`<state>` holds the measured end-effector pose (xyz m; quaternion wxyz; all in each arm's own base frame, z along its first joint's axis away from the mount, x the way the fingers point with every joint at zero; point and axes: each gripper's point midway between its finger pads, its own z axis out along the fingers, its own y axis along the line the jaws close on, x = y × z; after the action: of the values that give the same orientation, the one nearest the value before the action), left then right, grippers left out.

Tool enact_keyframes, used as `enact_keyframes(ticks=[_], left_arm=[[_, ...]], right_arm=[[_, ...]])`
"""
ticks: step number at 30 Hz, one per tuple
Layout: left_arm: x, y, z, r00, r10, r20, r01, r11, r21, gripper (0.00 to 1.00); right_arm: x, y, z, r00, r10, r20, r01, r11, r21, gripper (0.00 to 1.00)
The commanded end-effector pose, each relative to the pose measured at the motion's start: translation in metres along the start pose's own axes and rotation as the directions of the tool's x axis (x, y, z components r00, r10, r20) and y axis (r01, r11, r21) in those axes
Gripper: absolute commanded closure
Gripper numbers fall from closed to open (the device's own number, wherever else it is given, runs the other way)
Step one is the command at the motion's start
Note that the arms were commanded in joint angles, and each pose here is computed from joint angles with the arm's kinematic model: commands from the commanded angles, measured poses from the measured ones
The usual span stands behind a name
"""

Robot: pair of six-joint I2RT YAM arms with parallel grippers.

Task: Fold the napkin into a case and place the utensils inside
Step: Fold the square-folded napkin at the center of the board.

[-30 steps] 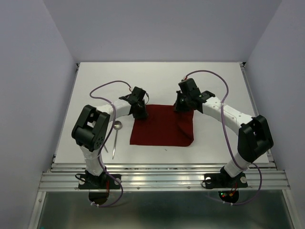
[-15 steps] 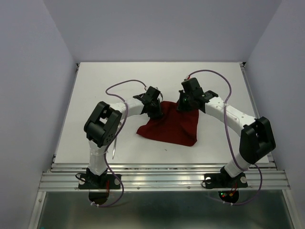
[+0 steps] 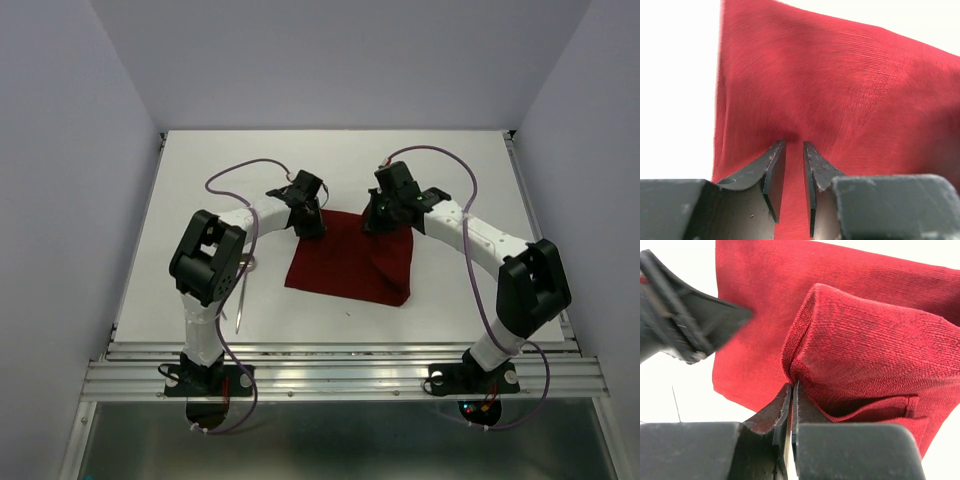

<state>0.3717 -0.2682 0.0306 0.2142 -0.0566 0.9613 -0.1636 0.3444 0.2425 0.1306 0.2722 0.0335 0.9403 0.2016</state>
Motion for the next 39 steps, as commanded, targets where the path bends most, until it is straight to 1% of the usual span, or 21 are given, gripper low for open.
enact_keyframes(ticks=[1,5,6,15,17,20,22,24,29,39], left_arm=[[-0.032,0.027,-0.043,0.996,-0.002,0.094,0.006,0.999,-0.037,0.68],[-0.027,0.05,-0.042,0.996,-0.017,0.082,0.023,0.997,-0.07,0.68],[-0.02,0.056,-0.04,0.998,-0.018,0.068,0.023,0.996,-0.081,0.68],[0.004,0.073,-0.03,0.999,-0.044,0.031,0.047,0.994,-0.099,0.68],[0.01,0.077,-0.025,0.999,-0.045,0.015,0.047,0.993,-0.109,0.71],[0.017,0.079,-0.021,0.999,-0.05,-0.004,0.049,0.993,-0.106,0.75],[0.023,0.078,-0.019,0.998,-0.053,-0.019,0.051,0.994,-0.093,0.79],[0.027,0.077,-0.019,0.998,-0.057,-0.031,0.055,0.995,-0.082,0.8],[0.03,0.074,-0.018,0.997,-0.061,-0.036,0.059,0.996,-0.064,0.81],[0.036,0.074,-0.019,0.997,-0.066,-0.048,0.064,0.997,-0.046,0.81]], right_arm=[[-0.019,0.026,-0.003,0.999,-0.009,0.047,0.012,0.997,-0.07,0.99],[-0.018,0.031,0.002,0.999,-0.017,0.039,0.02,0.997,-0.077,0.99],[-0.02,0.033,0.002,0.999,-0.017,0.04,0.021,0.996,-0.082,0.99],[-0.016,0.048,0.008,0.999,-0.043,0.027,0.045,0.994,-0.1,0.99],[-0.018,0.049,0.01,0.999,-0.042,0.03,0.045,0.994,-0.101,0.99],[-0.015,0.054,0.012,0.999,-0.048,0.023,0.05,0.993,-0.106,0.99],[-0.012,0.059,0.015,0.999,-0.05,0.015,0.051,0.992,-0.115,0.99],[-0.008,0.064,0.017,0.998,-0.055,0.006,0.055,0.99,-0.127,0.99],[0.004,0.079,0.03,0.997,-0.068,-0.026,0.063,0.986,-0.153,0.99],[-0.001,0.107,0.045,0.997,-0.078,-0.024,0.072,0.979,-0.191,0.99]])
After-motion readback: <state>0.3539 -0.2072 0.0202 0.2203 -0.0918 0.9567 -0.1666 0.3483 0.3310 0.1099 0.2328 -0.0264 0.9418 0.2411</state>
